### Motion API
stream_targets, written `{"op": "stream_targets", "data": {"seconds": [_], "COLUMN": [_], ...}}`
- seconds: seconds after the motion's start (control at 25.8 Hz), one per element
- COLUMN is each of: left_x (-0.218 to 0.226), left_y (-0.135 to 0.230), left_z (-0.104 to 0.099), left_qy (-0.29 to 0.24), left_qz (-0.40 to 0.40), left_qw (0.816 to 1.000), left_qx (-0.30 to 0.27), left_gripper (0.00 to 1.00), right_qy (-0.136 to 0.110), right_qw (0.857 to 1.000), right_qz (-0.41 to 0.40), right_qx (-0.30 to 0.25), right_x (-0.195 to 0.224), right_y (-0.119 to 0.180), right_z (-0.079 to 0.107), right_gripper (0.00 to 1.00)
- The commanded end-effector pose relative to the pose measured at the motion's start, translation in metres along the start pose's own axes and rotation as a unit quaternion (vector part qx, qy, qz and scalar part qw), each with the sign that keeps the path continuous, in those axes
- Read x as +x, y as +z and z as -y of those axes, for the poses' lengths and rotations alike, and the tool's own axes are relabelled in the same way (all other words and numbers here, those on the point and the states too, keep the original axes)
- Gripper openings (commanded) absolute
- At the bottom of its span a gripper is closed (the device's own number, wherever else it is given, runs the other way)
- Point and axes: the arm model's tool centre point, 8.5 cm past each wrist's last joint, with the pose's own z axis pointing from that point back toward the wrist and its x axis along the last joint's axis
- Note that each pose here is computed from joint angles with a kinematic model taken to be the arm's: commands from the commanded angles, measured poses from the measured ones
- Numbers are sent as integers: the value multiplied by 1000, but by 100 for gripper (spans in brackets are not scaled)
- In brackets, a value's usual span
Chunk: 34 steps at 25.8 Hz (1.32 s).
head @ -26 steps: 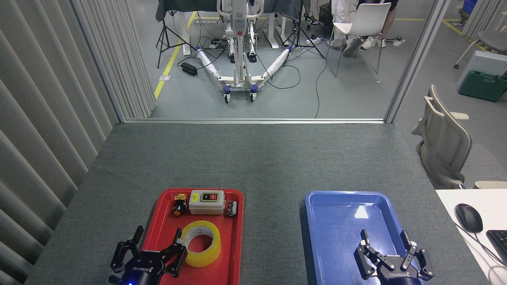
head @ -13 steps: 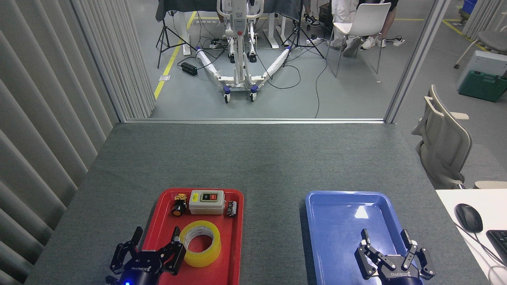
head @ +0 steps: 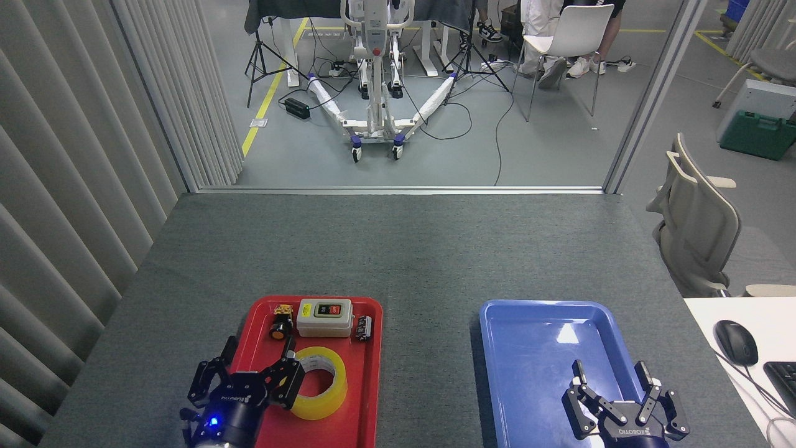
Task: Place and move tape with both arms
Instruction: 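Grasp the yellow tape roll with the left gripper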
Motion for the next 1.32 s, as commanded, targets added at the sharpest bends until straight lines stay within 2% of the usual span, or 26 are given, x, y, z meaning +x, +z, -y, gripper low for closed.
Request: {"op": "stream_targets", "data": {"seconds": [0.0, 0.08, 0.15, 0.39, 0.46, 0.54, 0.58, 0.77, 0.89, 1.01, 1.28], "left_x": [9, 4, 11, 13, 5, 4, 4, 6, 4, 3, 6], "left_y": [-20, -29, -38, -59, -68, -78, -81, -89, -90, -90, -99], "left_z": [1, 11, 19, 10, 6, -4, -9, -21, -18, -10, -15], "left_qy": [-6, -2, 1, -8, -14, -21, -24, -28, -28, -26, -37], "left_qz": [12, -11, -20, -25, -36, -40, -40, -38, -40, -43, -46], "left_qw": [992, 972, 940, 852, 811, 785, 782, 790, 787, 777, 777], "left_qx": [-122, -235, -340, -523, -583, -618, -622, -612, -615, -628, -626], "left_gripper": [100, 100, 100, 100, 100, 100, 100, 100, 99, 86, 85], "right_qy": [0, 0, 1, 1, 2, 3, 3, 3, 4, 5, 3], "right_qw": [1000, 1000, 1000, 1000, 1000, 1000, 1000, 1000, 1000, 1000, 1000], "right_qz": [0, 0, 0, 0, 0, 0, 0, 0, 0, 0, 0], "right_qx": [0, 0, 0, 0, 0, 0, 0, 0, 1, 0, 1], "right_x": [0, 0, -1, -1, -1, -2, -2, -2, -2, -2, -1], "right_y": [0, 0, 0, 0, 0, 0, 0, 0, 1, 1, 1], "right_z": [0, 0, 0, 0, 0, 0, 0, 0, 0, 0, -1], "right_gripper": [100, 100, 100, 100, 100, 100, 100, 100, 100, 100, 100]}}
